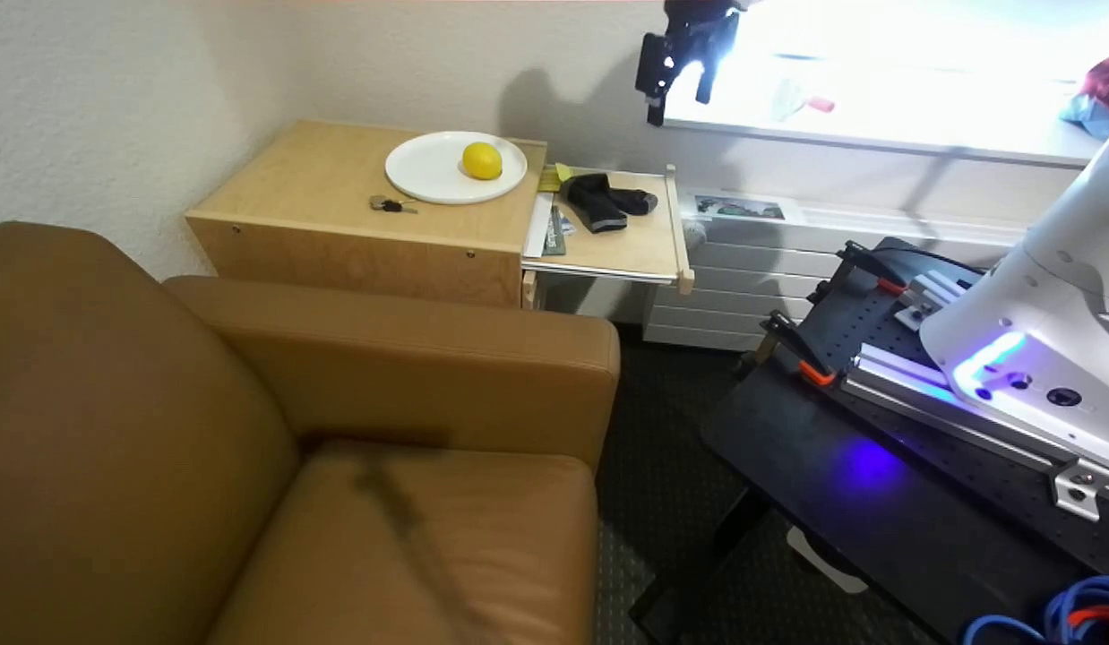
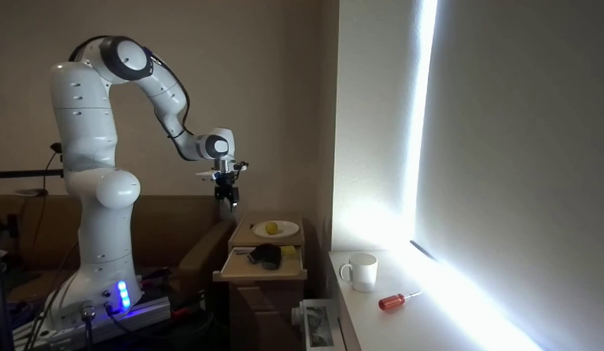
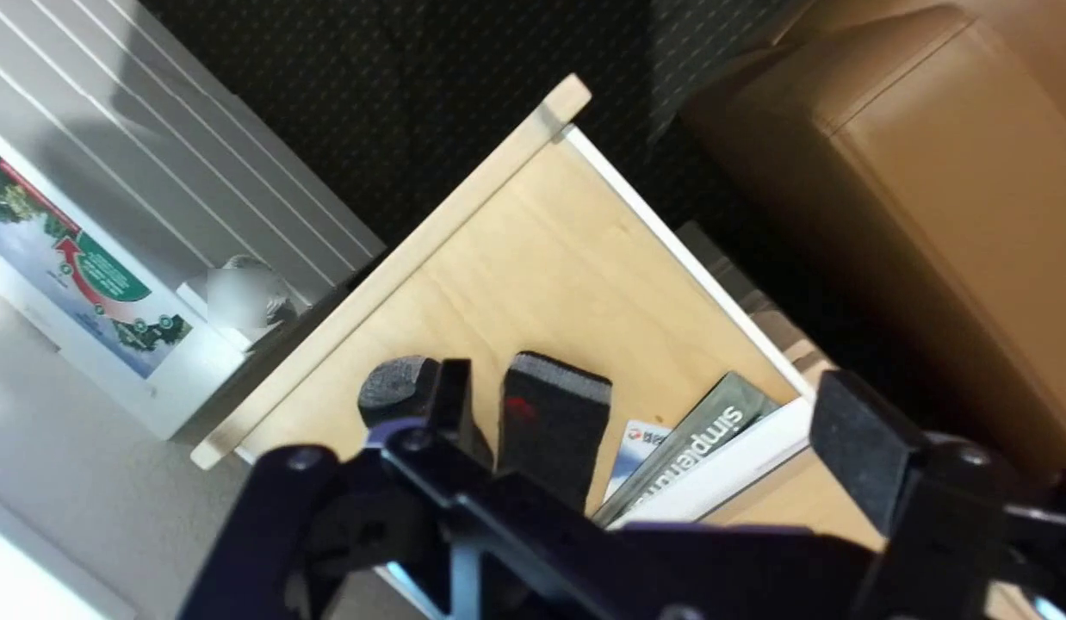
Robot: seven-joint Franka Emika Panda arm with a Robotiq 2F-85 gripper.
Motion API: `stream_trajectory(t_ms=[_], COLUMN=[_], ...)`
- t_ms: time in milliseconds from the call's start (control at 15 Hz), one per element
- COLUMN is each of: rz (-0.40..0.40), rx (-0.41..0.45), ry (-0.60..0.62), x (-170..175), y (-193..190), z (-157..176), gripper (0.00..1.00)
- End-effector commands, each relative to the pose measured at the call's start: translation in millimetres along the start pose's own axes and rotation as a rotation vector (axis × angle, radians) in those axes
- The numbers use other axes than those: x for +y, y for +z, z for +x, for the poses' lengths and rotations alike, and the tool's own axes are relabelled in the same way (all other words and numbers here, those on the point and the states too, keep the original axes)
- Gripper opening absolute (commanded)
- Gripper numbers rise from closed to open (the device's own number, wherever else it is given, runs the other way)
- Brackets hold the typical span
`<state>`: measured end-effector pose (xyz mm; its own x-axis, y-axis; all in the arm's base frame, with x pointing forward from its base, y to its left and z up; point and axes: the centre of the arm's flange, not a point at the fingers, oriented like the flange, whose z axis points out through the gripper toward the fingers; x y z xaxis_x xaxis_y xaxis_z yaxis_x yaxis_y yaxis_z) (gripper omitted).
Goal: Pick the sock on the drawer tray, put it on the drawer top, close and open the drawer, then pick the sock and put it on the drawer tray
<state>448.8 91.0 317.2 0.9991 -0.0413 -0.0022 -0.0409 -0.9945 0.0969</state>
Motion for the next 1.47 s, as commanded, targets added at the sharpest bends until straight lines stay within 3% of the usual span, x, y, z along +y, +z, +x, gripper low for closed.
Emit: stream_trajectory(t_ms=[0, 67, 133, 333, 400, 533, 667, 867, 1067, 1133, 1200, 1400], rz=[-0.045, 0.021, -0.019, 0.017, -0.071, -0.061, 0.001, 0.056, 0.107, 0.138, 0.096, 0.097], rx=[-0.016, -0.051, -0.019, -0.031, -0.012, 0.052, 0.08, 0.062, -0.019, -0.052, -0.011, -0.015], ry=[0.071, 0.054, 0.06, 0.062, 0.095, 0.233, 0.349, 0.499, 0.589, 0.617, 0.589, 0.591], x=[-14.5, -18.3, -10.2, -19.2, -21.2, -26.1, -24.0, -9.0, 10.1, 10.5, 9.7, 10.5], y=[26.5, 15.0, 23.5, 21.5, 30.5, 67.8, 96.4, 139.6, 176.0, 182.8, 169.8, 178.9], z=[44.4, 36.0, 24.8, 32.7, 35.3, 65.9, 90.3, 122.7, 154.0, 158.0, 128.8, 134.6], gripper=[1.0, 1.0, 1.0, 1.0, 1.0, 1.0, 1.0, 1.0, 1.0, 1.0, 1.0, 1.0])
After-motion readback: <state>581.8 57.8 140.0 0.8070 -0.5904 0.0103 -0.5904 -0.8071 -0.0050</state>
